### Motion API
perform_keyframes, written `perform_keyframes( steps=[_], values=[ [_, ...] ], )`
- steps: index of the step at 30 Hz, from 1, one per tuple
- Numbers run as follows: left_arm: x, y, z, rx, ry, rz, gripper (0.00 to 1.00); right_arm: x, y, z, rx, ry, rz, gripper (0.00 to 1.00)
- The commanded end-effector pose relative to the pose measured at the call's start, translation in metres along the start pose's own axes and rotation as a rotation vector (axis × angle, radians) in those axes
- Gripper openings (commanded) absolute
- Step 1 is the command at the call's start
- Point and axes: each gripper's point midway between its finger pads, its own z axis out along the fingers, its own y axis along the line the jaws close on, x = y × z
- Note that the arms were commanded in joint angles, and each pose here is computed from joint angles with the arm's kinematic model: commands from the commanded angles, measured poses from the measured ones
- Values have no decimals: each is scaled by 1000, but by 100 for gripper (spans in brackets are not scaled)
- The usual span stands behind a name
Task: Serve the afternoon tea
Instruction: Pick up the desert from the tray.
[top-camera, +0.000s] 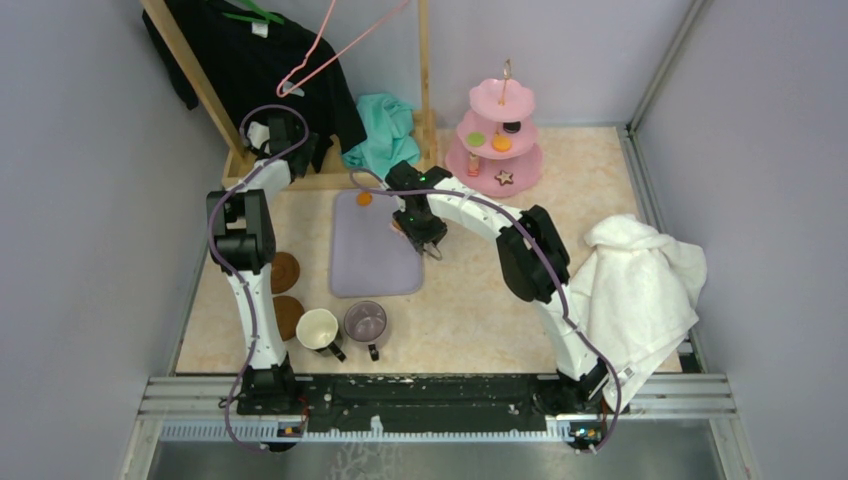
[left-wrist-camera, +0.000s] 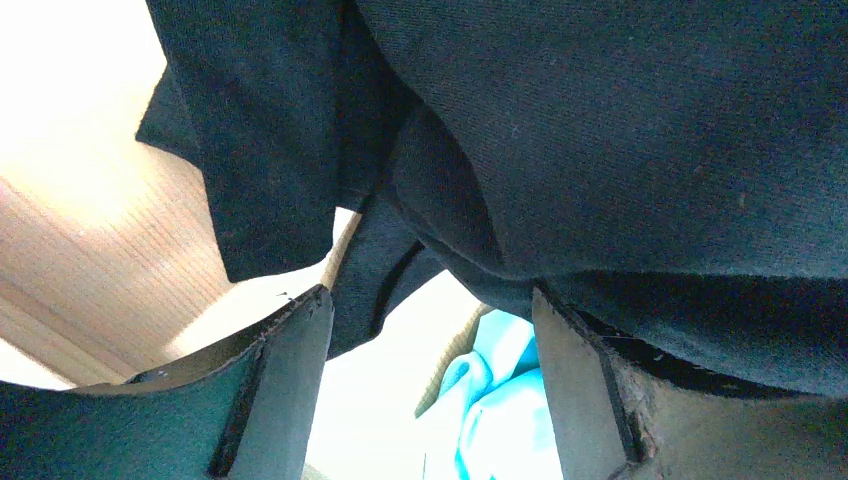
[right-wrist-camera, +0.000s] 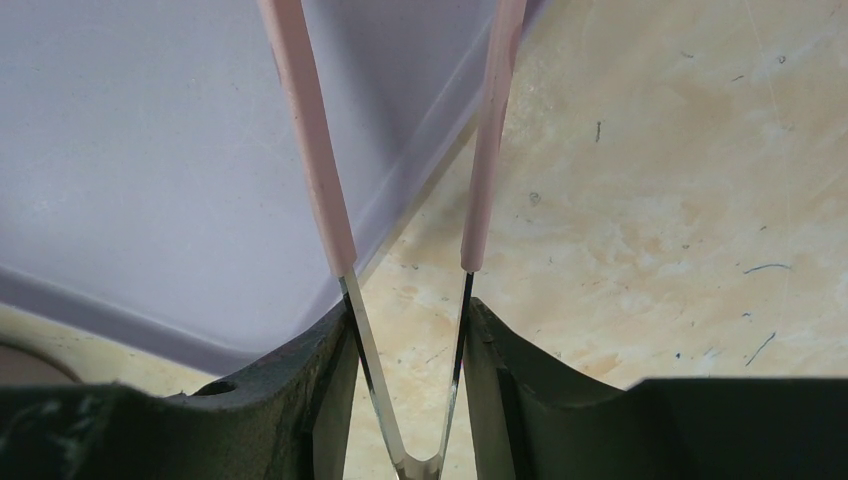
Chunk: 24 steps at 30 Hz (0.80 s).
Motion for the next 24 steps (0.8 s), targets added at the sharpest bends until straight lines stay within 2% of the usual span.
perform_keyframes(
  steps=[1, 9, 20, 24],
  values=[
    [-5, -1, 0, -2, -12, 13, 79, -8, 1, -10, 0, -25, 21, 41],
    [-4, 1, -1, -6, -13, 15, 79, -5, 8, -6, -47, -10, 17, 38],
    [-5, 0, -3, -3, -16, 17, 79, -9, 9, -13, -70, -21, 23, 14],
    [-6, -2, -4, 0, -17, 16, 79, -12, 7, -19, -68, -39, 26, 11]
  ],
)
